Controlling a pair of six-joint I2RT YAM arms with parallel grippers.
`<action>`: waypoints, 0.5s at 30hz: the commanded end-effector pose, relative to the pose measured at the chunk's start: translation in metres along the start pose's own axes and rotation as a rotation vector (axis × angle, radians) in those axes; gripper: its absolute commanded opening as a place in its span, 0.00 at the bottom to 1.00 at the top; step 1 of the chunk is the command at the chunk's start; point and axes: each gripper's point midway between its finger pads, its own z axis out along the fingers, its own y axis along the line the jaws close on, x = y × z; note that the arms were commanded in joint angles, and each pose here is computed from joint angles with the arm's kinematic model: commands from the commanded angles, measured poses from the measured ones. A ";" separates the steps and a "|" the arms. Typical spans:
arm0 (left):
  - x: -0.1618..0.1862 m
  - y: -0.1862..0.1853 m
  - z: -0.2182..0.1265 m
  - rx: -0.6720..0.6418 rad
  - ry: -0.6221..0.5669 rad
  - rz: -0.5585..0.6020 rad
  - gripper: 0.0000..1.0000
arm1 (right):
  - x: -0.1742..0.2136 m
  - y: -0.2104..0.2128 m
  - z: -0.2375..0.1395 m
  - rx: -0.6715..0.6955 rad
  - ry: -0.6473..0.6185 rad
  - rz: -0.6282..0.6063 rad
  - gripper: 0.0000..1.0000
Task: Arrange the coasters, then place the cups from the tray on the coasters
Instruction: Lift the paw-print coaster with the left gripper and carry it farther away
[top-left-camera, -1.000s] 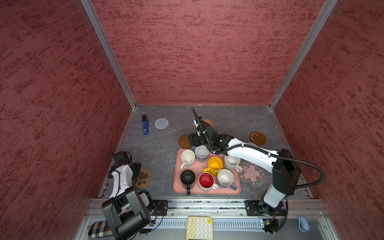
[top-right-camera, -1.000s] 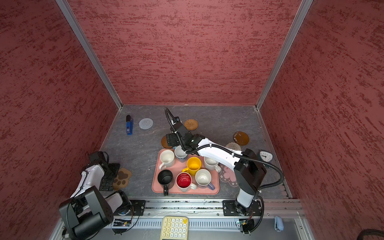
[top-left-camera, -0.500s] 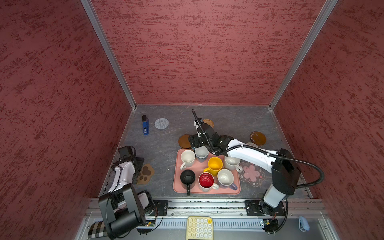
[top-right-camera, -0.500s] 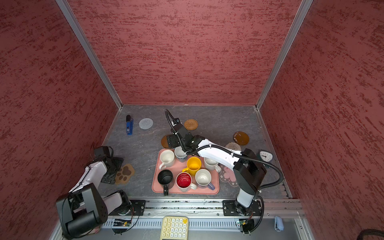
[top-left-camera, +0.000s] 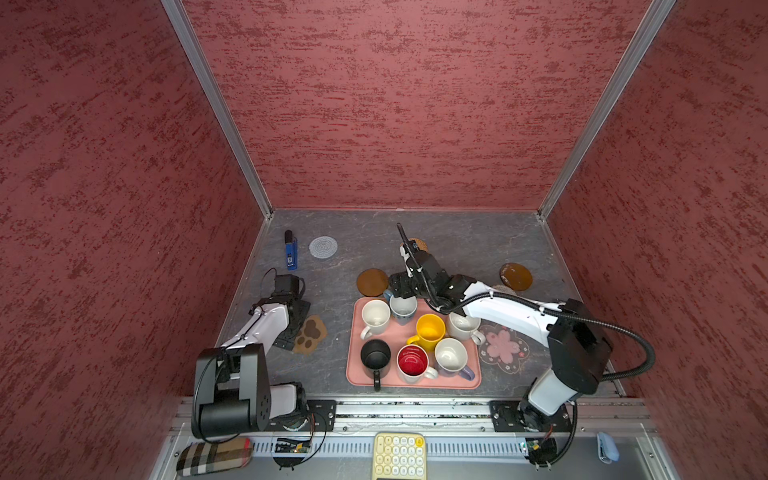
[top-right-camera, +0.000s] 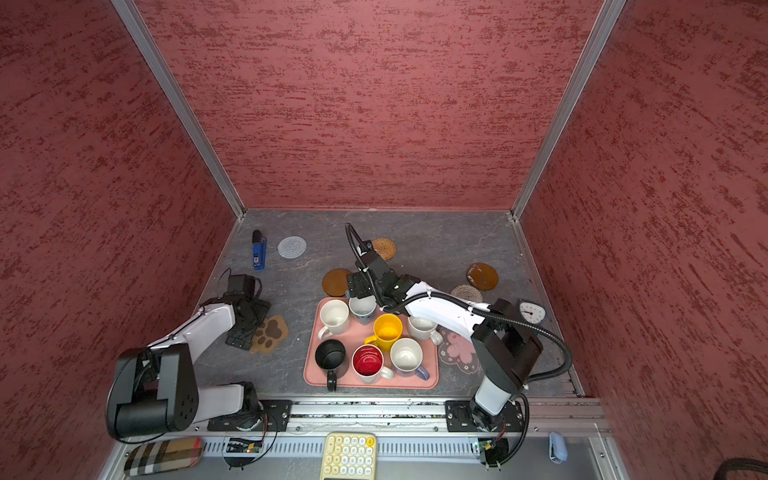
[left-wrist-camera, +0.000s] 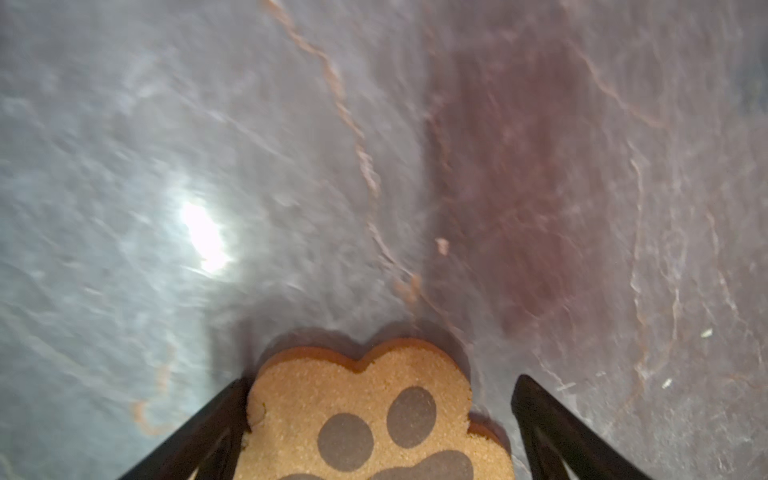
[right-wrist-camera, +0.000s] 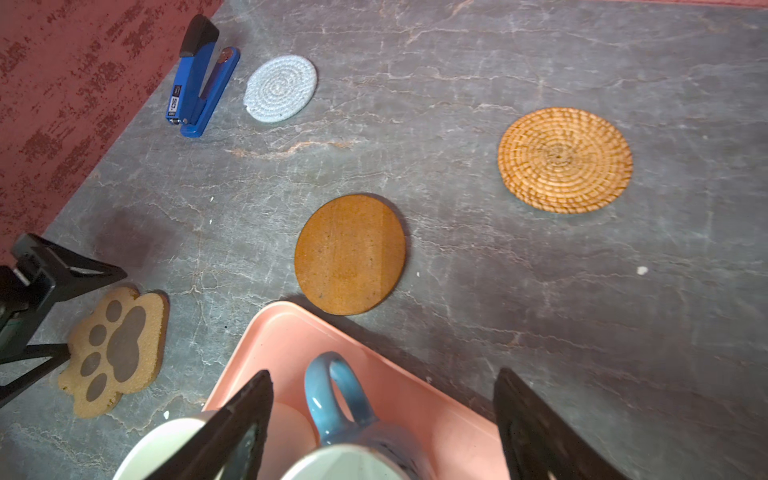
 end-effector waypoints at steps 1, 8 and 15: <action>0.026 -0.010 0.011 -0.019 0.072 -0.036 0.99 | -0.018 0.000 -0.016 -0.037 -0.067 0.014 0.84; 0.029 -0.048 0.003 -0.016 0.040 0.019 1.00 | -0.019 -0.022 -0.030 -0.014 -0.093 0.029 0.84; 0.011 -0.067 -0.036 0.006 -0.098 0.259 1.00 | -0.021 -0.035 -0.043 0.045 -0.120 -0.007 0.84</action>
